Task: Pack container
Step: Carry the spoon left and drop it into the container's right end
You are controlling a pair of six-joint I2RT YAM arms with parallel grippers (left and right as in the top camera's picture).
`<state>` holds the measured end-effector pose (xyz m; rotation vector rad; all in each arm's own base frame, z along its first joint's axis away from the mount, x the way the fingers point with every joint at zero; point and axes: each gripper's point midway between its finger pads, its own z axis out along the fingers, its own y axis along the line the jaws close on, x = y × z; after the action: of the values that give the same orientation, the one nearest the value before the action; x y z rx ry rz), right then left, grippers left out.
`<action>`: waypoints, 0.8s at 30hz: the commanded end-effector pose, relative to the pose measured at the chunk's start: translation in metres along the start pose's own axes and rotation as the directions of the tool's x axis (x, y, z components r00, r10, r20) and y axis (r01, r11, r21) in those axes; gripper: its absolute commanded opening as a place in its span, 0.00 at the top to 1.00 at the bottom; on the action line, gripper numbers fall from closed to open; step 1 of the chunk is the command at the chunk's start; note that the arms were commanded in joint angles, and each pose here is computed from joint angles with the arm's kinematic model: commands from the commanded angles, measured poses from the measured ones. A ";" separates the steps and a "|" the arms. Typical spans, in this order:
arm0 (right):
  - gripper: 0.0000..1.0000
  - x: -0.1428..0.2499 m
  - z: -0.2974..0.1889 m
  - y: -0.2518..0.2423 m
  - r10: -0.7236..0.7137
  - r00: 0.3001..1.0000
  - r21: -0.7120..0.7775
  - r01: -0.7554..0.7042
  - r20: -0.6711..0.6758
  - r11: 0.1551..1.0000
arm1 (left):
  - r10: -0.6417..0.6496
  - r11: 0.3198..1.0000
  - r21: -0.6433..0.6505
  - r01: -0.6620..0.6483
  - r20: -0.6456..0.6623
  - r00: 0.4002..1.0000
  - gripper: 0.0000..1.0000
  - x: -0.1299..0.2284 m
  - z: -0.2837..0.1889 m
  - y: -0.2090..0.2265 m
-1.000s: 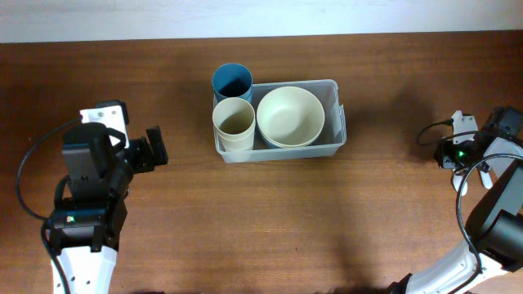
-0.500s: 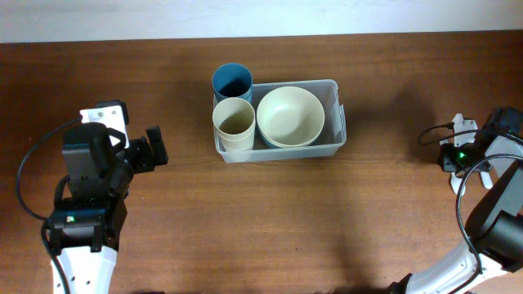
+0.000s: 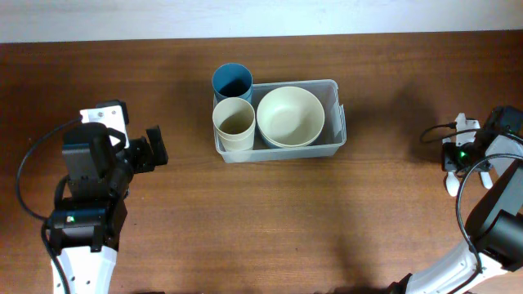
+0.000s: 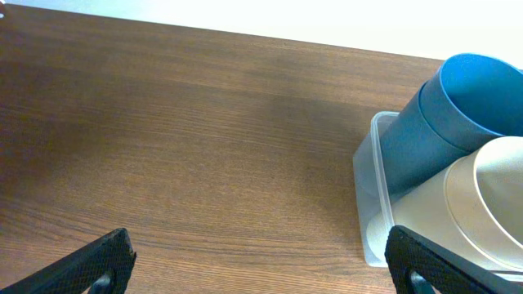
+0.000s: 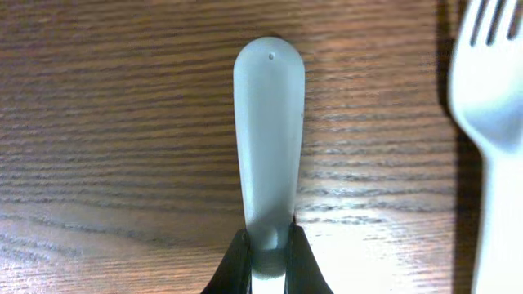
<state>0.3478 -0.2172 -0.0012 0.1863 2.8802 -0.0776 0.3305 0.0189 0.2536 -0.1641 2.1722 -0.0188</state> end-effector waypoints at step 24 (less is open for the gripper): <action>0.96 -0.131 -0.176 0.234 -0.174 0.976 -0.418 0.215 0.134 0.883 | 0.017 1.000 0.009 -0.017 -0.007 1.000 0.00 0.003 0.001 0.000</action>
<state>0.4565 -0.0329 0.1797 -0.1404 2.7533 0.4282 0.3304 0.0189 0.2535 -0.1642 2.1725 -0.0188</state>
